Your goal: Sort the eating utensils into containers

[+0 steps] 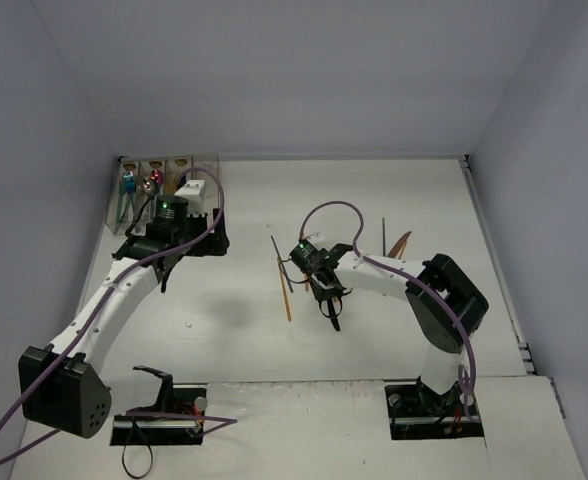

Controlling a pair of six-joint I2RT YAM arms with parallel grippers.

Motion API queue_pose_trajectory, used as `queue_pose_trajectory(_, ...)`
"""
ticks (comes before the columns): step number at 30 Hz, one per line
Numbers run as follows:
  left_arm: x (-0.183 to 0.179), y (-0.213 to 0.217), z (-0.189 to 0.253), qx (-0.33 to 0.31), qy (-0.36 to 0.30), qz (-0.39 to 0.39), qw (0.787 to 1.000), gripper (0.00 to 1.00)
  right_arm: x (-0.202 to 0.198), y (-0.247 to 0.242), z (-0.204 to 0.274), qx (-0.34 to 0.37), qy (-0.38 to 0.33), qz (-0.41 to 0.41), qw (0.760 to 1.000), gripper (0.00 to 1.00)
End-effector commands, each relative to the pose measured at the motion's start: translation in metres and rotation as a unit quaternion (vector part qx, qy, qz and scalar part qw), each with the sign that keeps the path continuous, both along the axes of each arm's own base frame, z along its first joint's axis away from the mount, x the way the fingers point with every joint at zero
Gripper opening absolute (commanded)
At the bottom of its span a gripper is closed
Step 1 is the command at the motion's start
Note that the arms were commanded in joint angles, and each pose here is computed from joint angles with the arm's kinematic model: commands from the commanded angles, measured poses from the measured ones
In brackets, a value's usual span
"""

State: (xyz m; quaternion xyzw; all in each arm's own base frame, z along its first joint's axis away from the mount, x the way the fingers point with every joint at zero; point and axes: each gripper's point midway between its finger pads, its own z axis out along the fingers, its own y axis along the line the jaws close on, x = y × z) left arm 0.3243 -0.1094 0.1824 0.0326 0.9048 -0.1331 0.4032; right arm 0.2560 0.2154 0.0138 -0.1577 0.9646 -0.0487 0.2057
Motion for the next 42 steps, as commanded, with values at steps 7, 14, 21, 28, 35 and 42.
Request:
queue_pose_trajectory(7, 0.010, -0.015, 0.019, -0.030, -0.033, -0.020, 0.999, 0.77, 0.008, 0.013, 0.004, 0.021, -0.002, 0.004, 1.000, 0.00)
queue_pose_trajectory(14, 0.009, -0.017, 0.018, -0.030, -0.032, -0.024, 0.999, 0.77, 0.001, 0.007, -0.010, 0.012, 0.012, -0.011, 1.000, 0.06)
queue_pose_trajectory(21, 0.009, -0.018, 0.018, -0.031, -0.030, -0.025, 0.999, 0.77, -0.011, -0.002, -0.017, 0.015, 0.025, -0.023, 0.999, 0.21)
queue_pose_trajectory(28, 0.010, -0.018, 0.016, -0.031, -0.027, -0.024, 0.999, 0.77, -0.022, -0.004, -0.025, 0.031, 0.042, -0.030, 0.998, 0.32)
queue_pose_trajectory(35, 0.010, -0.018, 0.014, -0.029, -0.025, -0.022, 0.999, 0.77, -0.032, -0.005, -0.029, 0.044, 0.060, -0.035, 0.997, 0.30)
queue_pose_trajectory(42, 0.010, -0.018, 0.013, -0.029, -0.023, -0.022, 0.999, 0.77, -0.043, -0.003, -0.033, 0.060, 0.087, -0.041, 0.994, 0.25)
